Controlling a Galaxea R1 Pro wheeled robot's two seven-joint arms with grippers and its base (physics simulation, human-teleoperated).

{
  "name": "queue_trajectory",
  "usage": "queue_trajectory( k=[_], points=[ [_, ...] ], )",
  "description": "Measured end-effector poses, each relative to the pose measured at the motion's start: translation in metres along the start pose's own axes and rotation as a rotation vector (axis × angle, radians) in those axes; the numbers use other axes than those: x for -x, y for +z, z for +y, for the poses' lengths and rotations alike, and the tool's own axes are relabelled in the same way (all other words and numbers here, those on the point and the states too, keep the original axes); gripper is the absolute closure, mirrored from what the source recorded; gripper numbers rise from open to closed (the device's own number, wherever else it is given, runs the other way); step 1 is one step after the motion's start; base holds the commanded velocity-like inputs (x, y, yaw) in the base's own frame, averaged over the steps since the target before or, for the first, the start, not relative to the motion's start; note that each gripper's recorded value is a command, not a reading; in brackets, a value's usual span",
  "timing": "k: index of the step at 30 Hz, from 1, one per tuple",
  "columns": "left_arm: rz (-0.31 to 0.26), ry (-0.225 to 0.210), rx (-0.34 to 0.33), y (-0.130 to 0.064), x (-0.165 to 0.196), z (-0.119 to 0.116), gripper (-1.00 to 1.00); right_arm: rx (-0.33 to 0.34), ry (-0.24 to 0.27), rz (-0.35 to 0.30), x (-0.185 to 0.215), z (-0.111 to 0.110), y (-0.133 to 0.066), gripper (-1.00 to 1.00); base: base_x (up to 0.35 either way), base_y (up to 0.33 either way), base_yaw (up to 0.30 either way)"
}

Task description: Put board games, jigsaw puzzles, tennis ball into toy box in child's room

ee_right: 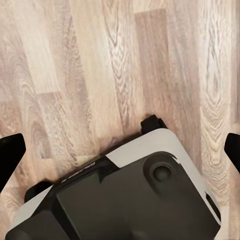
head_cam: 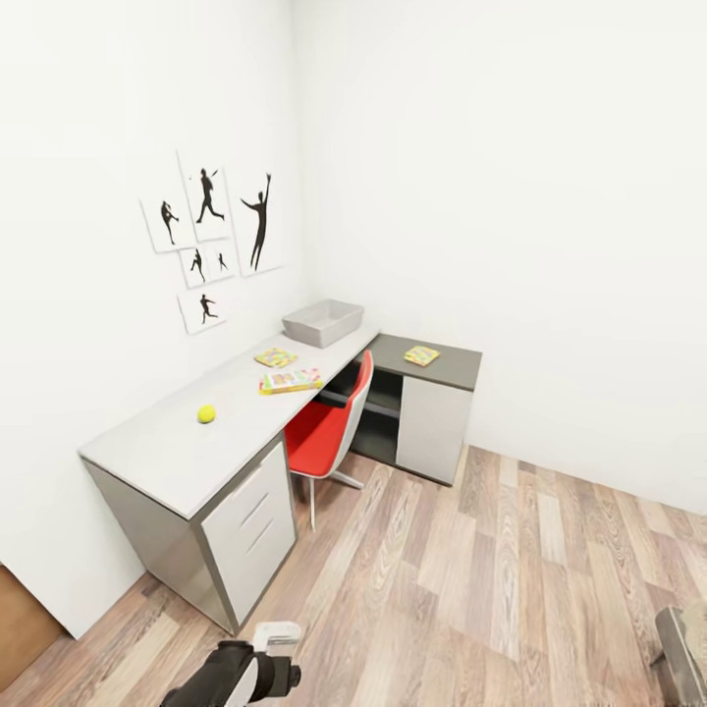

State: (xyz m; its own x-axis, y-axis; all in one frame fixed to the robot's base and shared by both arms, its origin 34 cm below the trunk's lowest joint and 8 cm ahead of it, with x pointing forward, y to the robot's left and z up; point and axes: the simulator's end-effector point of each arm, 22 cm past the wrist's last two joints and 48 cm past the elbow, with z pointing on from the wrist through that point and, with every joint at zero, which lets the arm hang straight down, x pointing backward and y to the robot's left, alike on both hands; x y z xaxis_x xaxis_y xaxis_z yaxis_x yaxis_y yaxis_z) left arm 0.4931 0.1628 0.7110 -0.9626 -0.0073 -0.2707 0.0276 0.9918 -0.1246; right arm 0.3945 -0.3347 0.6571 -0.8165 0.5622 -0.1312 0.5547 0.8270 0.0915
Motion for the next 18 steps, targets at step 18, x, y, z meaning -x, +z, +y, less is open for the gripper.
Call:
queue_trajectory(
  k=[18],
  points=[
    [0.02,-0.008,-0.057,0.007,-0.008,-0.019,-1.0,0.127,-0.014,0.023,-0.01,0.026,0.004,-1.0,0.0,0.0,-0.095]
  ],
)
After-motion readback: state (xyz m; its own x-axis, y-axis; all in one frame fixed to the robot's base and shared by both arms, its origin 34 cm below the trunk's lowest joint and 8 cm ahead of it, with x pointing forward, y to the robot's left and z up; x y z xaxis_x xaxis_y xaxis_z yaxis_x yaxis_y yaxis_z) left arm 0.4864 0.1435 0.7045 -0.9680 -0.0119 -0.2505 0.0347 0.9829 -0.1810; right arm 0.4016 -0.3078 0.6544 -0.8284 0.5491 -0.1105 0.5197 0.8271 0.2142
